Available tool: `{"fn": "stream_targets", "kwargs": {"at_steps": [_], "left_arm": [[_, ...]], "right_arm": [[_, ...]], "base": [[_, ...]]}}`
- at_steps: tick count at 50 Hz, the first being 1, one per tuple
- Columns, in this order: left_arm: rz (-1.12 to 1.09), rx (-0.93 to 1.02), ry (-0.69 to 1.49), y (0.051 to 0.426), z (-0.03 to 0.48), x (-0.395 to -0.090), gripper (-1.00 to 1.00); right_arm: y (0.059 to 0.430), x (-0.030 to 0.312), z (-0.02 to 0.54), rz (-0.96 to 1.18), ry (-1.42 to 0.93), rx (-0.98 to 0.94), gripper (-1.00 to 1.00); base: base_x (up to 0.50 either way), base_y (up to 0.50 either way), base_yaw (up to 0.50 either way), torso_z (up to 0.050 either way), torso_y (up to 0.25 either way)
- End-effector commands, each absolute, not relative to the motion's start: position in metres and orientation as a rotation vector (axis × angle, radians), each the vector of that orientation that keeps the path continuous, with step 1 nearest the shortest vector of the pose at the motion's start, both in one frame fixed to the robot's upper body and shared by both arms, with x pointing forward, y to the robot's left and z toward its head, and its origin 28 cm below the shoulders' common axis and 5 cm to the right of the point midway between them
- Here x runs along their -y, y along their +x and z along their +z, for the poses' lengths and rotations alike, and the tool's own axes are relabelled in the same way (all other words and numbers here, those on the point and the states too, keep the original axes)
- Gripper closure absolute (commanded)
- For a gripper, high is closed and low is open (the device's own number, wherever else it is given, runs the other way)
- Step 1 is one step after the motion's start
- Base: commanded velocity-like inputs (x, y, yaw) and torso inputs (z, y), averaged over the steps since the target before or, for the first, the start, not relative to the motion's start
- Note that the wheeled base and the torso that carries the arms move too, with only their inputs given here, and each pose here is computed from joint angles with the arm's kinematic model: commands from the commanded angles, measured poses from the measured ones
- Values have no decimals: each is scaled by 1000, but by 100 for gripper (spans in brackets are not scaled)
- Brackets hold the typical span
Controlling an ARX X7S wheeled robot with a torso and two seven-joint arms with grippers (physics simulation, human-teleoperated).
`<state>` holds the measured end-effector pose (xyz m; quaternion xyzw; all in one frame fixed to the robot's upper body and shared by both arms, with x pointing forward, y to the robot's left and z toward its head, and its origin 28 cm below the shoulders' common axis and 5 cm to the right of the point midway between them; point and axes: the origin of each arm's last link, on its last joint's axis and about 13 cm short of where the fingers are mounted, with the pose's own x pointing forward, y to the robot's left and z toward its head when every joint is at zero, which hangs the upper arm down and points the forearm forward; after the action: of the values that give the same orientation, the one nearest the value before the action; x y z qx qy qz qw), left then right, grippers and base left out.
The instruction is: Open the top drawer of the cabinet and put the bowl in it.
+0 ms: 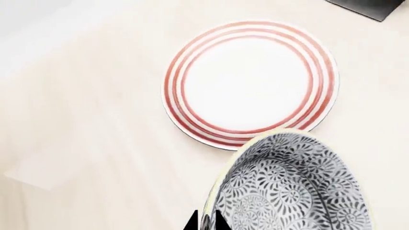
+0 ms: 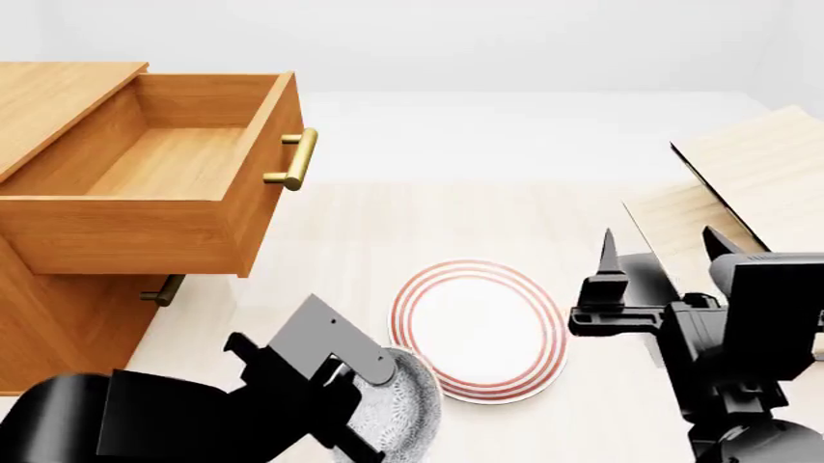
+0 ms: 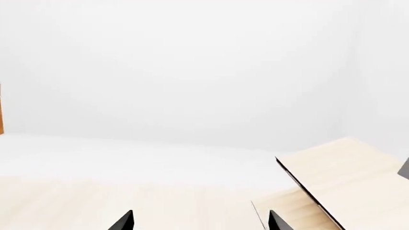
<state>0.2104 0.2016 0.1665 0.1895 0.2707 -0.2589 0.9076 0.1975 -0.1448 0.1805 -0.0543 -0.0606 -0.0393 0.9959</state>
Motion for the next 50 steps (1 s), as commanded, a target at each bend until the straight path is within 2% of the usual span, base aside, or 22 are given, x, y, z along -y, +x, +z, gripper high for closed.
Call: {"fn": "stream_targets", "kwargs": {"at_steps": [1, 15, 27, 41, 50], "left_arm": [[-566, -431, 354, 209, 189, -187, 100], [-599, -273, 319, 205, 238, -175, 100], [-557, -108, 311, 203, 300, -174, 100], [-404, 44, 252, 208, 379, -182, 100], [-242, 97, 87, 225, 432, -193, 100]], "right_arm": [[192, 155, 192, -139, -84, 167, -100], [182, 166, 195, -195, -58, 178, -100], [179, 169, 197, -207, -52, 186, -100], [178, 169, 198, -203, -51, 192, -100], [178, 167, 197, -196, -56, 189, -100]], "base": [[0, 0, 0, 0, 0], [0, 0, 0, 0, 0], [0, 0, 0, 0, 0], [0, 0, 0, 0, 1], [0, 0, 0, 0, 0]]}}
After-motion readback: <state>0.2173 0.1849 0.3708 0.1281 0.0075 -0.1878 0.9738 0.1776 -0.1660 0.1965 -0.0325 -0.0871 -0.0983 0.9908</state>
